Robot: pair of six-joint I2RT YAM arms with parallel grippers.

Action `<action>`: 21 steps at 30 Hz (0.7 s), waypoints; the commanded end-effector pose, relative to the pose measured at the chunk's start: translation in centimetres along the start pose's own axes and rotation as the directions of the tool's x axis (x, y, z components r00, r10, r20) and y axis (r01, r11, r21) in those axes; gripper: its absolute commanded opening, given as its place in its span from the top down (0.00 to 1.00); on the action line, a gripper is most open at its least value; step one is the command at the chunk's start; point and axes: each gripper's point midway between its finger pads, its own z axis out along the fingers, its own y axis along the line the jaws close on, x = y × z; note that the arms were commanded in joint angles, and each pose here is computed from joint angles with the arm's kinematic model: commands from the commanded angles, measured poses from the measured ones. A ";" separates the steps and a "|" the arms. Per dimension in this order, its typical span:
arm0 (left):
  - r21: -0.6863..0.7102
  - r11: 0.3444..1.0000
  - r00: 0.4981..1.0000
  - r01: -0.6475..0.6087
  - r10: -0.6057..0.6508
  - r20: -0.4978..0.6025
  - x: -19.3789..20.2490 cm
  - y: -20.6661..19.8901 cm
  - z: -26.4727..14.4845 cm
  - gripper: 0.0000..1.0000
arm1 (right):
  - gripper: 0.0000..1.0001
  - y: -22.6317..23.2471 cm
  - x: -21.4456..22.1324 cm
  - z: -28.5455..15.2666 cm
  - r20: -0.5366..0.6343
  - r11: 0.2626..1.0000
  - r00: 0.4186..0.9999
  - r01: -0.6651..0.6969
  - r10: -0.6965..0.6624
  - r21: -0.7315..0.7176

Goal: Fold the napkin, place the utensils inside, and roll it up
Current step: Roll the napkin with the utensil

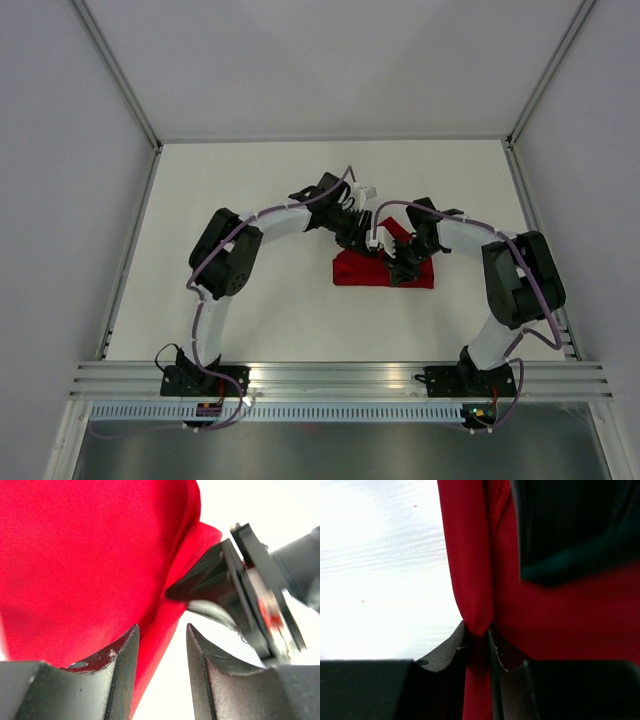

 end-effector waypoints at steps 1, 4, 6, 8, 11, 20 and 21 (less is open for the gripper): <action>-0.046 0.999 0.973 0.008 0.003 0.232 -4.8 -1.8 -4.6 0.52 | 0.91 1.9 2.4 0.0 -0.063 0.985 0.992 -0.114 0.107 -0.132; -0.081 0.995 0.941 0.060 -0.029 0.338 -4.9 -0.8 -6.8 0.51 | 0.91 1.6 2.7 0.0 -0.075 0.973 0.987 -0.151 0.140 -0.173; -0.118 0.989 0.915 0.090 -0.035 0.402 -4.8 0.0 -8.2 0.51 | 0.91 1.7 3.1 0.1 -0.091 0.964 0.983 -0.176 0.161 -0.201; -0.162 0.983 0.910 0.086 -0.012 0.414 -4.0 0.5 -8.6 0.51 | 0.91 1.4 3.0 0.2 -0.094 0.961 0.982 -0.179 0.162 -0.213; -0.231 0.969 0.885 0.091 0.028 0.464 -3.7 0.9 -9.9 0.51 | 0.91 1.2 3.0 0.3 -0.100 0.949 0.978 -0.202 0.182 -0.241; -0.489 0.829 0.813 -0.272 0.470 0.345 -2.1 -1.9 -8.7 0.48 | 0.91 0.4 3.7 0.5 -0.133 0.913 0.958 -0.283 0.254 -0.295; -0.556 0.776 0.793 -0.298 0.525 0.308 -2.1 -1.6 -8.4 0.48 | 0.91 0.5 3.8 0.7 -0.142 0.906 0.955 -0.293 0.260 -0.306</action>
